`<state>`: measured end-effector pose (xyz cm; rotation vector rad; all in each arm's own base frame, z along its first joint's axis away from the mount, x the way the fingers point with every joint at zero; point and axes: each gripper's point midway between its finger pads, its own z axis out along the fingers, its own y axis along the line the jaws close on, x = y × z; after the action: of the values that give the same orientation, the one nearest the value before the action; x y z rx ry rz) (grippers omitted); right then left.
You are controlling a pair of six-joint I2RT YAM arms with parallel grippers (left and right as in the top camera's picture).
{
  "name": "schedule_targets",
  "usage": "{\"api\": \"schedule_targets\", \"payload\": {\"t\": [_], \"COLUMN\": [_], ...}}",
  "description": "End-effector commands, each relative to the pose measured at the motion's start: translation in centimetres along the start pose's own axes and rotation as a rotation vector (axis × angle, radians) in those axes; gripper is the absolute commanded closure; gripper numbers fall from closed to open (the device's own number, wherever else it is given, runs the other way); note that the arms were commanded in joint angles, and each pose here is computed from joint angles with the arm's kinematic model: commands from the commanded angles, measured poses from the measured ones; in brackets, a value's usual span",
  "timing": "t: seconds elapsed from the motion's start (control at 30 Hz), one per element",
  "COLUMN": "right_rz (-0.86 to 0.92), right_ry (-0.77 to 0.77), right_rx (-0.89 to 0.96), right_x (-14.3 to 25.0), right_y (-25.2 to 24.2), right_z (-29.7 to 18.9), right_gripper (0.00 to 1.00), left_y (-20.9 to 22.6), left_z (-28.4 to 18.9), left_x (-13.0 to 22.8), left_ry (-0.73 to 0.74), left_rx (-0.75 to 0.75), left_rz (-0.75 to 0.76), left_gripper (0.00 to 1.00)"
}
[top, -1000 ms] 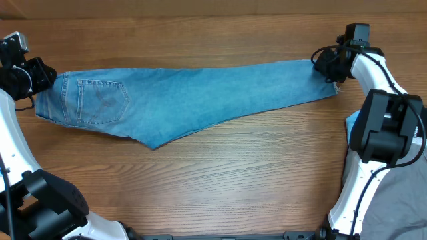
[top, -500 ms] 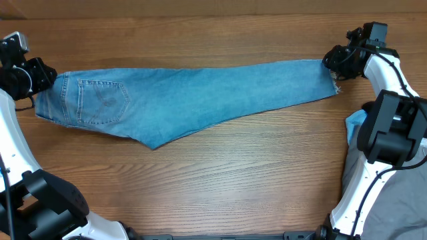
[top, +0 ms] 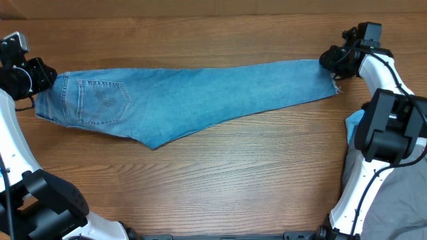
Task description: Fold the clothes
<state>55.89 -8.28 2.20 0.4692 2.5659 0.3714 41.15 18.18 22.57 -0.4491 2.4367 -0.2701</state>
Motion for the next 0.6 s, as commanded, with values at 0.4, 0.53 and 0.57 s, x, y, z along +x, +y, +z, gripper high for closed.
{"api": "schedule_targets", "payload": {"t": [0.4, 0.53, 0.57], "right_rz": [-0.016, -0.016, -0.017], "right_ry": [-0.030, -0.027, -0.025], "right_rx": [0.078, 0.077, 0.077], "right_x": [-0.8, -0.7, -0.7], "right_y": [-0.9, -0.9, -0.8], "right_z": [0.4, 0.5, 0.5], "right_gripper": [0.66, 0.72, 0.74], "left_y": [-1.4, -1.4, -1.4], "left_z": [-2.2, -2.2, -2.2], "left_x": [-1.2, -1.1, -1.1], "left_ry": [-0.053, -0.051, -0.049], "left_rx": [0.015, 0.016, 0.016], "left_rz": [0.061, 0.060, 0.059], "left_gripper": [0.94, 0.95, 0.95]}}
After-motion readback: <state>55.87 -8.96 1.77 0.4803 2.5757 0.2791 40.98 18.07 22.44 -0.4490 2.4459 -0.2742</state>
